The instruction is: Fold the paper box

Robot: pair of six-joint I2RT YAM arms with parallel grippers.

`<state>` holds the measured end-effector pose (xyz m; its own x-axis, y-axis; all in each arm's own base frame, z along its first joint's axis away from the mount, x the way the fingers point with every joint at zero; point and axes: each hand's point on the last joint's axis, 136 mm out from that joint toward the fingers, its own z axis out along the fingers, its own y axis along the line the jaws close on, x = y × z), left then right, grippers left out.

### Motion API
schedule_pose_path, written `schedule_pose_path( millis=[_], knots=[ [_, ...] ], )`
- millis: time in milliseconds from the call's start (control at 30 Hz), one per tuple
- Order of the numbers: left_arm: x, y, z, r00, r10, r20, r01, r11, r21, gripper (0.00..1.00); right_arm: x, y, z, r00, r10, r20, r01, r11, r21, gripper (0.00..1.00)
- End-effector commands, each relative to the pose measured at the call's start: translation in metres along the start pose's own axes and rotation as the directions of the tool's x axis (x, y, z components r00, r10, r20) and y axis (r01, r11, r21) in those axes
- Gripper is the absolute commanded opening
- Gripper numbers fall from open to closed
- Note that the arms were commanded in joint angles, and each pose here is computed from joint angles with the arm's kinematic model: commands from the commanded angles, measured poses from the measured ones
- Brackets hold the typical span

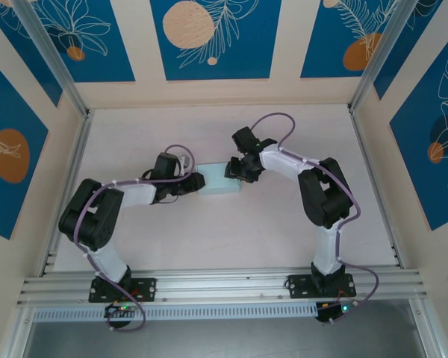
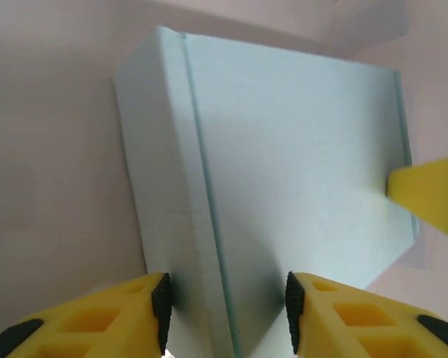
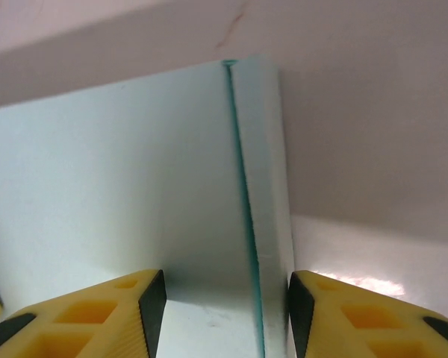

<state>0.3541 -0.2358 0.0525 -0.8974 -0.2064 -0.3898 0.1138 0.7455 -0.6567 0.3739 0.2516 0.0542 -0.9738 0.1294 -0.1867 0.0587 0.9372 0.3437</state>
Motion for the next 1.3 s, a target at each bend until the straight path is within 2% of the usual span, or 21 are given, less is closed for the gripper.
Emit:
schedule_pose_path(
  millis=[0,200,300,333,467,567,700,833,933,1167,1267],
  knots=[
    [-0.003,-0.008,0.000,1.000,0.002,-0.003,-0.002,1.000,-0.010,0.50,0.003,0.011,-0.009,0.998,-0.057,-0.018,0.056,0.998,-0.032,0.56],
    [-0.029,-0.011,-0.033,0.996,0.048,0.076,-0.041,0.995,-0.088,0.73,-0.002,0.001,-0.038,0.996,-0.087,0.038,0.086,0.996,0.026,0.71],
    [-0.049,-0.010,-0.067,0.982,0.074,0.171,-0.051,0.990,-0.135,0.96,-0.005,-0.008,-0.065,0.990,-0.097,0.100,0.091,0.994,0.063,0.76],
    [-0.056,-0.008,-0.083,0.973,0.090,0.211,-0.056,0.985,-0.163,1.00,-0.006,-0.013,-0.075,0.987,-0.099,0.124,0.090,0.993,0.076,0.77],
    [-0.071,0.003,-0.140,0.929,0.156,0.336,-0.058,0.956,-0.286,1.00,-0.007,-0.035,-0.116,0.968,-0.113,0.224,0.083,0.987,0.139,0.79],
    [-0.070,0.013,-0.179,0.884,0.225,0.409,-0.060,0.924,-0.378,1.00,-0.004,-0.060,-0.146,0.943,-0.124,0.310,0.057,0.975,0.215,0.84],
    [-0.062,0.026,-0.216,0.791,0.324,0.519,-0.060,0.885,-0.461,1.00,0.005,-0.087,-0.179,0.900,-0.111,0.421,0.006,0.970,0.245,0.98],
    [-0.049,0.045,-0.237,0.688,0.427,0.587,-0.069,0.843,-0.533,1.00,0.014,-0.110,-0.186,0.866,-0.089,0.492,-0.037,0.970,0.241,1.00],
    [-0.041,0.058,-0.244,0.630,0.499,0.595,-0.073,0.801,-0.594,1.00,0.018,-0.129,-0.182,0.842,-0.082,0.533,-0.070,0.963,0.259,1.00],
    [-0.036,0.077,-0.241,0.601,0.610,0.516,-0.114,0.704,-0.701,1.00,0.013,-0.145,-0.174,0.752,-0.159,0.639,-0.031,0.961,0.276,1.00],
    [-0.036,0.078,-0.239,0.561,0.662,0.497,-0.148,0.670,-0.727,1.00,0.010,-0.147,-0.174,0.693,-0.224,0.685,0.015,0.955,0.296,1.00]
  ],
)
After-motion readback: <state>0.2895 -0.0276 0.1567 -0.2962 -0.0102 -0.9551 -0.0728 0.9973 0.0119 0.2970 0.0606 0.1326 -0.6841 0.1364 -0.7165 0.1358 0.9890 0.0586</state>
